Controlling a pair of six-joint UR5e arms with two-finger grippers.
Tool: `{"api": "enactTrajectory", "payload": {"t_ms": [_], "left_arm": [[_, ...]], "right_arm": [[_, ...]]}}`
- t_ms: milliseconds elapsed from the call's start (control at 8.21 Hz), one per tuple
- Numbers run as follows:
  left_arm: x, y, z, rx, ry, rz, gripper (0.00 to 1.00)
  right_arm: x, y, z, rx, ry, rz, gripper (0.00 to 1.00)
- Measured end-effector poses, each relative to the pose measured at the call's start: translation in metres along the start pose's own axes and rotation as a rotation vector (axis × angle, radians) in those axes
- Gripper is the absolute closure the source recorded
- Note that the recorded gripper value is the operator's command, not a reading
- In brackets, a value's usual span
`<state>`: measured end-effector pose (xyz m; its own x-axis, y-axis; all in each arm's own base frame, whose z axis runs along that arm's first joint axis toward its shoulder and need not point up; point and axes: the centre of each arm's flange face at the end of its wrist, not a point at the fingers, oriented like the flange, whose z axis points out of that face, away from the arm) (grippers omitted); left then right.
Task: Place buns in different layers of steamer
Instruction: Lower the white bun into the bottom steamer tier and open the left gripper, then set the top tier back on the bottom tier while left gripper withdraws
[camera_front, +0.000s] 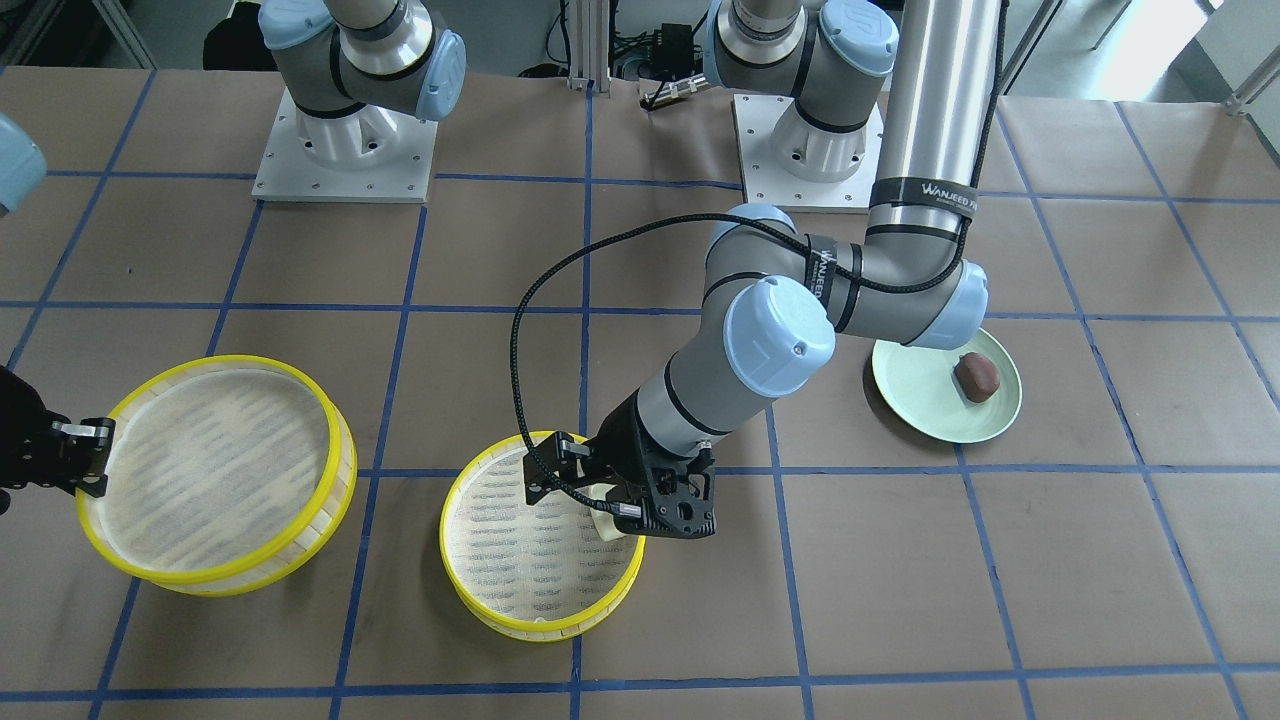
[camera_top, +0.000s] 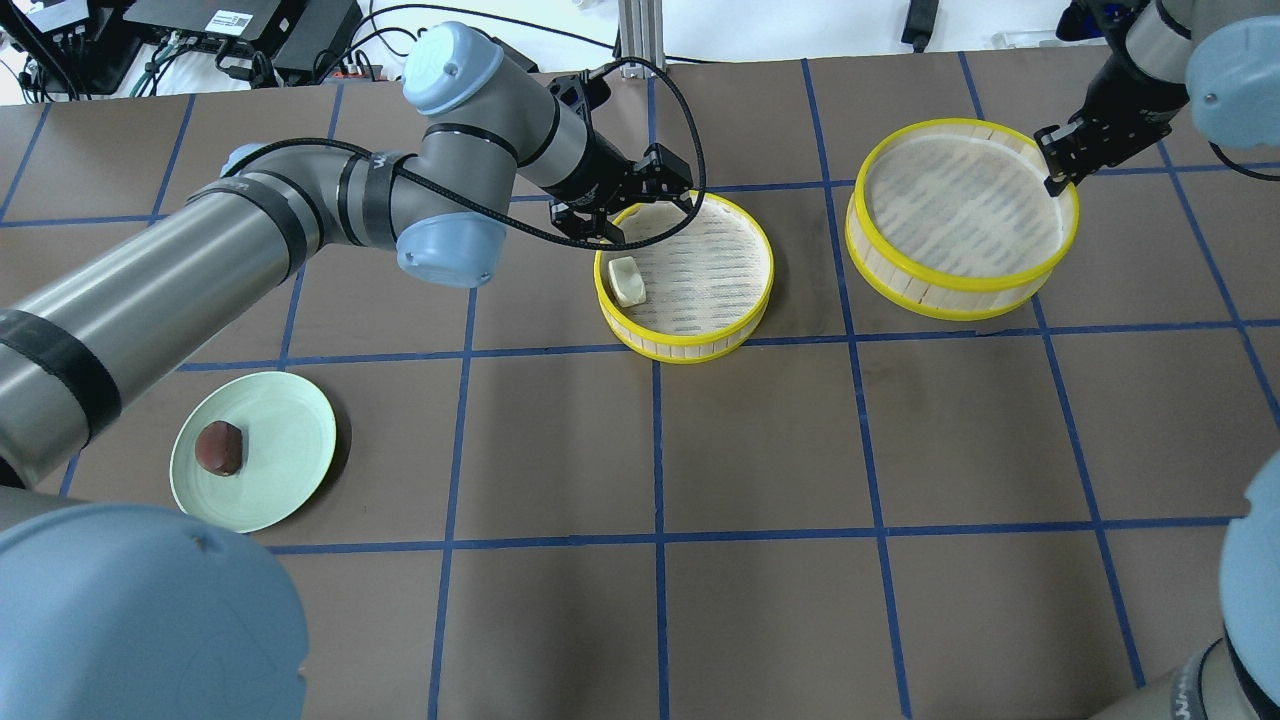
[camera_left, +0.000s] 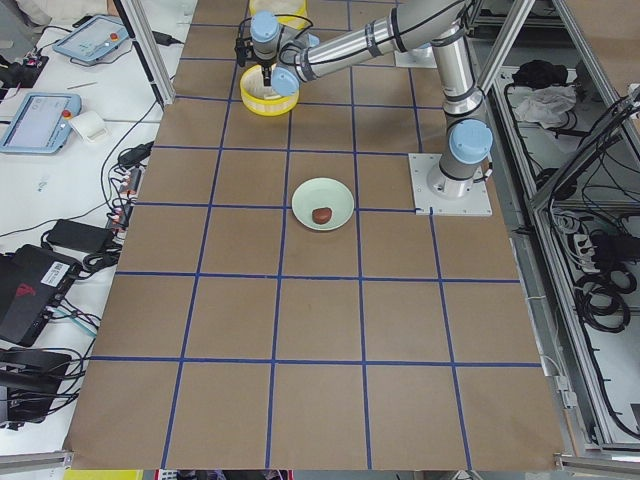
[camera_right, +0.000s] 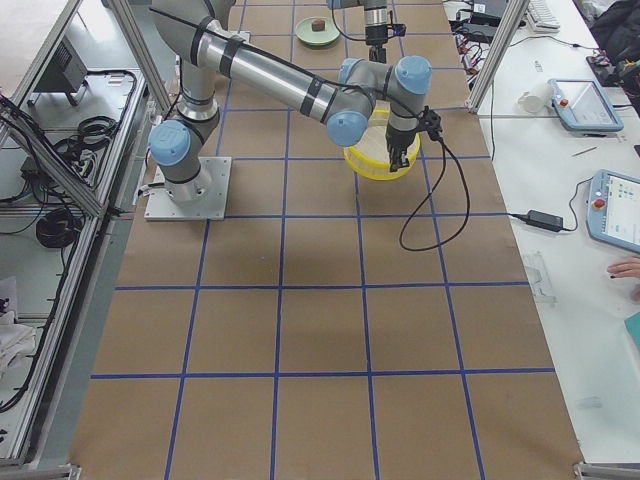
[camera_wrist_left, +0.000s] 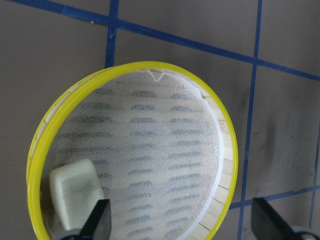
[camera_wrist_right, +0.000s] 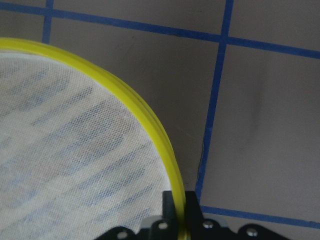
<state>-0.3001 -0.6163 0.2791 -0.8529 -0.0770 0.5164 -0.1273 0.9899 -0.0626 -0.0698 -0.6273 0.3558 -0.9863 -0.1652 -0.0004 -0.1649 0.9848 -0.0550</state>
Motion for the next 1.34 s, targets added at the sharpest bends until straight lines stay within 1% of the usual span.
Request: {"api": "enactTrajectory", "payload": {"t_ms": [122, 244, 487, 609, 731, 853, 974, 1096, 1340], "left_arm": [[0.005, 0.0, -0.02, -0.004, -0.012, -0.004, 0.0], [0.003, -0.001, -0.043, -0.007, -0.045, -0.009, 0.0], [-0.026, -0.003, -0.103, -0.015, -0.168, 0.013, 0.0], [-0.049, 0.0, -0.135, -0.034, -0.255, 0.034, 0.0], [-0.071, 0.005, -0.166, -0.068, -0.321, 0.056, 0.0], [-0.092, 0.012, -0.195, -0.098, -0.355, 0.061, 0.0], [-0.116, 0.02, -0.225, -0.131, -0.384, 0.044, 0.0], [-0.14, 0.028, -0.25, -0.163, -0.415, 0.01, 0.0], [-0.188, 0.038, -0.29, -0.197, -0.511, -0.067, 0.0]], "right_arm": [[-0.014, -0.003, -0.004, 0.002, 0.006, 0.019, 1.0], [-0.037, -0.006, -0.008, 0.003, 0.016, 0.044, 1.0], [-0.107, -0.017, -0.012, 0.009, 0.032, 0.101, 1.0], [-0.148, -0.021, -0.009, 0.009, 0.033, 0.144, 1.0], [-0.186, -0.024, -0.002, 0.006, 0.03, 0.19, 1.0], [-0.222, -0.026, 0.006, 0.011, 0.026, 0.228, 1.0], [-0.253, -0.026, 0.015, 0.014, 0.023, 0.262, 1.0], [-0.271, -0.028, 0.023, 0.021, 0.019, 0.283, 1.0], [-0.286, -0.033, 0.04, 0.032, 0.01, 0.293, 1.0]]}}
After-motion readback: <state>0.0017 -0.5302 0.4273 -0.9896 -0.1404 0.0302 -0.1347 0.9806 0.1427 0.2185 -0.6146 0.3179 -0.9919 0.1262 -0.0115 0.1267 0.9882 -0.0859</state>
